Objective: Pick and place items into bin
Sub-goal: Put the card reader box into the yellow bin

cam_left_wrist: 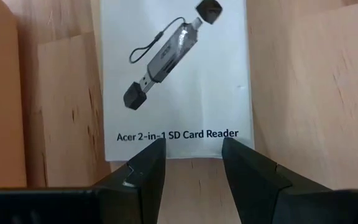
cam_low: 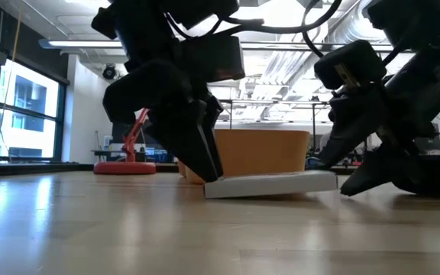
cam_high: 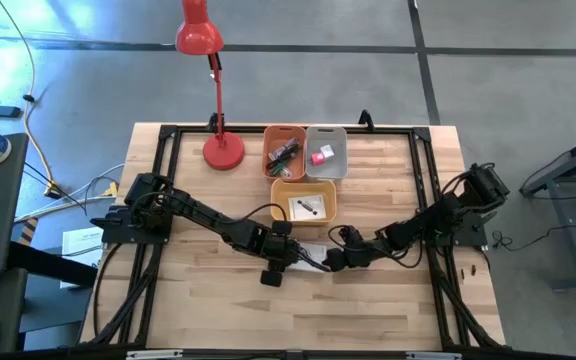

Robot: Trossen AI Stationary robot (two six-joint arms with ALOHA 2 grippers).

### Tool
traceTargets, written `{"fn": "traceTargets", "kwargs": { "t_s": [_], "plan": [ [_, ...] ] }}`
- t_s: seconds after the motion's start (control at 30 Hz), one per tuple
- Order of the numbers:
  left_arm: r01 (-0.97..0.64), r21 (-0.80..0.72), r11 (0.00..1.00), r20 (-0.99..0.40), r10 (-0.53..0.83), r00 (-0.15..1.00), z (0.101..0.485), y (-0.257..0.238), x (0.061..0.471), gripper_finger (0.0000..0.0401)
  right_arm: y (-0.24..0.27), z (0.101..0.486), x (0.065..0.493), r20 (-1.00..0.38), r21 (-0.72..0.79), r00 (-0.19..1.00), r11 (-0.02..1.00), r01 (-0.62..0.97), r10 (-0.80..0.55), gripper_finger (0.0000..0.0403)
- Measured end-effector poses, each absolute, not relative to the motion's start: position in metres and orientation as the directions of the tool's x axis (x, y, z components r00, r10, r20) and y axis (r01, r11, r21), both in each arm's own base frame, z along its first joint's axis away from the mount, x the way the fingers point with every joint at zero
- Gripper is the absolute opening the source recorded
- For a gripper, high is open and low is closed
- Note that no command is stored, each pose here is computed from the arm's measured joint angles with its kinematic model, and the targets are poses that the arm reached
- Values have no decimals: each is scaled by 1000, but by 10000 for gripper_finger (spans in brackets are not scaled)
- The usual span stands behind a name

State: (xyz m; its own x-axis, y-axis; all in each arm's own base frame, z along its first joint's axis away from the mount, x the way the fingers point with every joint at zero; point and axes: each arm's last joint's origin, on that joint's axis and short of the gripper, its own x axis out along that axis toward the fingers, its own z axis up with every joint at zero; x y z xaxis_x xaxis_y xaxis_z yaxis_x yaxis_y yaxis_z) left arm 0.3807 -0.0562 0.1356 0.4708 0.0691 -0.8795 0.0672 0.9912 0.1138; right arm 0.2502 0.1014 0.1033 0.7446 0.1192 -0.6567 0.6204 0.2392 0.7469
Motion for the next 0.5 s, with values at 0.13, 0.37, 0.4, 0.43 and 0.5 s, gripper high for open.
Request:
{"fn": "traceTargets", "kwargs": {
  "t_s": [0.13, 0.37, 0.4, 0.43, 0.5],
  "plan": [
    [65, 114, 991, -883, 71, 464, 135, -56, 380, 149, 102, 97, 253, -653, 749, 750, 232, 620, 106, 165],
    [63, 120, 991, -883, 78, 462, 135, -56, 380, 149, 96, 98, 257, -634, 766, 768, 207, 609, 89, 165],
    [63, 120, 991, -883, 78, 463, 135, -56, 380, 149, 95, 98, 258, -635, 766, 767, 203, 610, 90, 165],
    [63, 120, 991, -883, 78, 464, 135, -56, 380, 149, 94, 98, 258, -636, 766, 767, 200, 611, 90, 165],
    [63, 120, 991, -882, 78, 465, 135, -56, 380, 149, 91, 98, 259, -637, 765, 766, 195, 614, 86, 165]
  ]
}}
